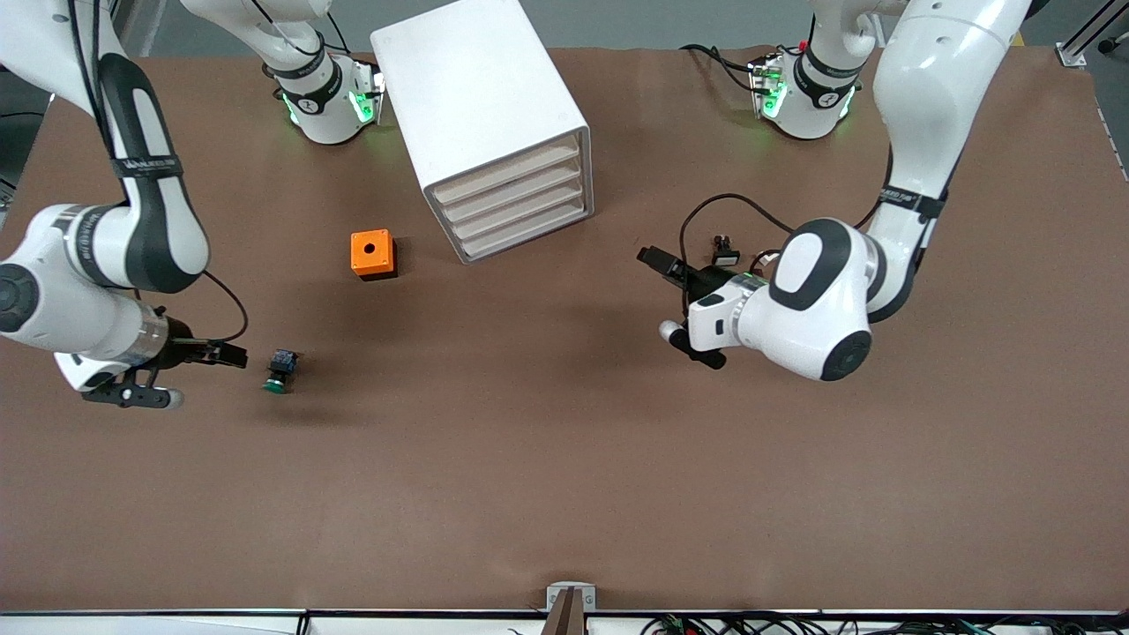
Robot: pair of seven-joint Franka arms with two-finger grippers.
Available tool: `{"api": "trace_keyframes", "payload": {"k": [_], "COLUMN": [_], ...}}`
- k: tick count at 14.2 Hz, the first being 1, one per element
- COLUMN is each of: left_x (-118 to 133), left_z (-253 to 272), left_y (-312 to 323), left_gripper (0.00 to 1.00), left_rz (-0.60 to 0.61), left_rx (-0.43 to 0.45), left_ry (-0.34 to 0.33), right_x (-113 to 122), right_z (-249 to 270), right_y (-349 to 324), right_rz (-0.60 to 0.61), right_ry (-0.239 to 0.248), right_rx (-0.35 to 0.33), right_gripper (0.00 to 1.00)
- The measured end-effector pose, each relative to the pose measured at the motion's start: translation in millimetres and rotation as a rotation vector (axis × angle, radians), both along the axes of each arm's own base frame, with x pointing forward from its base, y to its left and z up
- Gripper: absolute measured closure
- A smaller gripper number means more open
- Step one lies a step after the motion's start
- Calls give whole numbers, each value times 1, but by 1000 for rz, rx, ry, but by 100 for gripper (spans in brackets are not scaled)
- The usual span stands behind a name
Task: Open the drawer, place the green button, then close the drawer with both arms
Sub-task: 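Grasp the green button with the right gripper while the left gripper grips the drawer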
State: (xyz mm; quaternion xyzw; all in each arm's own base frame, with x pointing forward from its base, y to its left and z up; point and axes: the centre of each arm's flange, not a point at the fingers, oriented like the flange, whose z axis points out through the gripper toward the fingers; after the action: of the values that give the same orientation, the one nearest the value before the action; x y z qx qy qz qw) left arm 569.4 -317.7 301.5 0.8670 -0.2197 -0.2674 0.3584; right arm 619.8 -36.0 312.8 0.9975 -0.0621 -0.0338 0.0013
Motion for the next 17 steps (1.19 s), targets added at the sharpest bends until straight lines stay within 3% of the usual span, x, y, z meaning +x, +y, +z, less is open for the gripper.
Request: {"api": "trace_keyframes", "payload": {"k": [4,8,17], "left_x": [-10,-37,-113], "left_z": [-63,-119,-172], "left_y": [-21,-46,-123], "left_gripper": [0,0,0], "left_rz": [28,64,131], "left_rx": [-228,-433,-593], "left_ry": [85,120,184], "right_x": [0,-4,-14], "right_z": [-48,-85,-122], "right_y": [12,9,7], "right_rz": [-3,-19,-110], "right_ry": [-3,35,79], "right_rx": [-6,-9,-21], "right_gripper": [0,0,0]}}
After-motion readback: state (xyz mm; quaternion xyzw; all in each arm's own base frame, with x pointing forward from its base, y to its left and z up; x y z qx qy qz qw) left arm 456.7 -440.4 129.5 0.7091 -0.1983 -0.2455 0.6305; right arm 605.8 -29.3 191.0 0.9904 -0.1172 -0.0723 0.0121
